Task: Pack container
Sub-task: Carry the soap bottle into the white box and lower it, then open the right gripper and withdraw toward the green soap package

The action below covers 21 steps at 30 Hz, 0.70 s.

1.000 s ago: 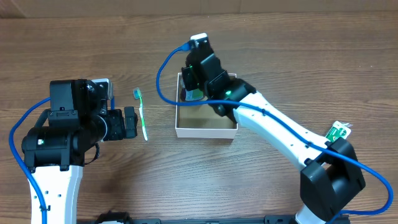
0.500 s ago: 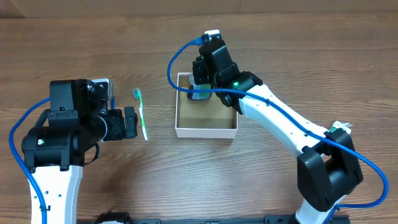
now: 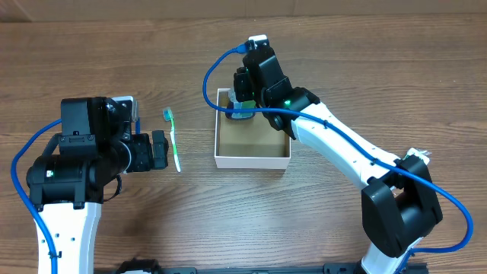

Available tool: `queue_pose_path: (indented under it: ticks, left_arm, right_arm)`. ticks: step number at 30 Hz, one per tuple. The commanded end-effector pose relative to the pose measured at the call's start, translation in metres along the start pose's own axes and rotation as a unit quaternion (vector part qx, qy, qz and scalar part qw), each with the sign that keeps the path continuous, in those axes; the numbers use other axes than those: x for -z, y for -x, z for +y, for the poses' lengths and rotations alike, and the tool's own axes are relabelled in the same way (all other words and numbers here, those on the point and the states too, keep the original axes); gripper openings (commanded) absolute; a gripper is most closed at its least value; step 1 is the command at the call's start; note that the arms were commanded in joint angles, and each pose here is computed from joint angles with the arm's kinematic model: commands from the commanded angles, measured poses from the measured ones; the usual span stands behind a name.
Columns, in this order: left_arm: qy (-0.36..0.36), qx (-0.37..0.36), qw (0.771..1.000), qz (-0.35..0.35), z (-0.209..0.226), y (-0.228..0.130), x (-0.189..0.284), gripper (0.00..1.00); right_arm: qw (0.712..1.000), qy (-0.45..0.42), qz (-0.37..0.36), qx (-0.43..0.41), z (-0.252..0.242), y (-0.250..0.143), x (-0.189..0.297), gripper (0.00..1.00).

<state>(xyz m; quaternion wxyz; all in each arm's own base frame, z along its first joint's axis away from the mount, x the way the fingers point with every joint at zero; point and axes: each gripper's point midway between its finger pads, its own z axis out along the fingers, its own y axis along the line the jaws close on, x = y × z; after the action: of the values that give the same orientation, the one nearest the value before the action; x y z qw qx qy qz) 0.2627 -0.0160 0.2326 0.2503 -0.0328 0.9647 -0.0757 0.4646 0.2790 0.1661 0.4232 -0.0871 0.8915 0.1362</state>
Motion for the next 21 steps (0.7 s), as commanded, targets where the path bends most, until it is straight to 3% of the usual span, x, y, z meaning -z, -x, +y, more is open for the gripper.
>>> queue_pose_path:
  ticks: [1, 3, 7, 17, 21]
  left_arm:
    - [-0.011, -0.007, 1.000, -0.009, -0.004, 0.006, 0.005, 1.00]
    - [-0.011, -0.007, 1.000, -0.009, -0.004, 0.006, 0.005, 1.00]
    - [-0.011, -0.007, 1.000, -0.009, -0.004, 0.007, 0.005, 1.00]
    - [-0.011, -0.007, 1.000, -0.009, -0.004, 0.006, 0.005, 1.00]
    - [-0.011, -0.007, 1.000, -0.009, -0.004, 0.006, 0.005, 1.00]
  right_arm:
    - [1.000, 0.009, -0.008, -0.006, 0.007, 0.011, 0.008, 0.34]
    - [1.000, 0.006, 0.000, -0.004, 0.005, 0.006, 0.008, 0.38]
    - [1.000, 0.006, 0.009, -0.003, 0.005, 0.003, 0.008, 0.62]
    - [0.999, 0.035, 0.035, 0.002, 0.014, -0.008, 0.011, 0.68]
    - [0.999, 0.029, 0.008, 0.013, 0.012, 0.012, 0.031, 0.76]
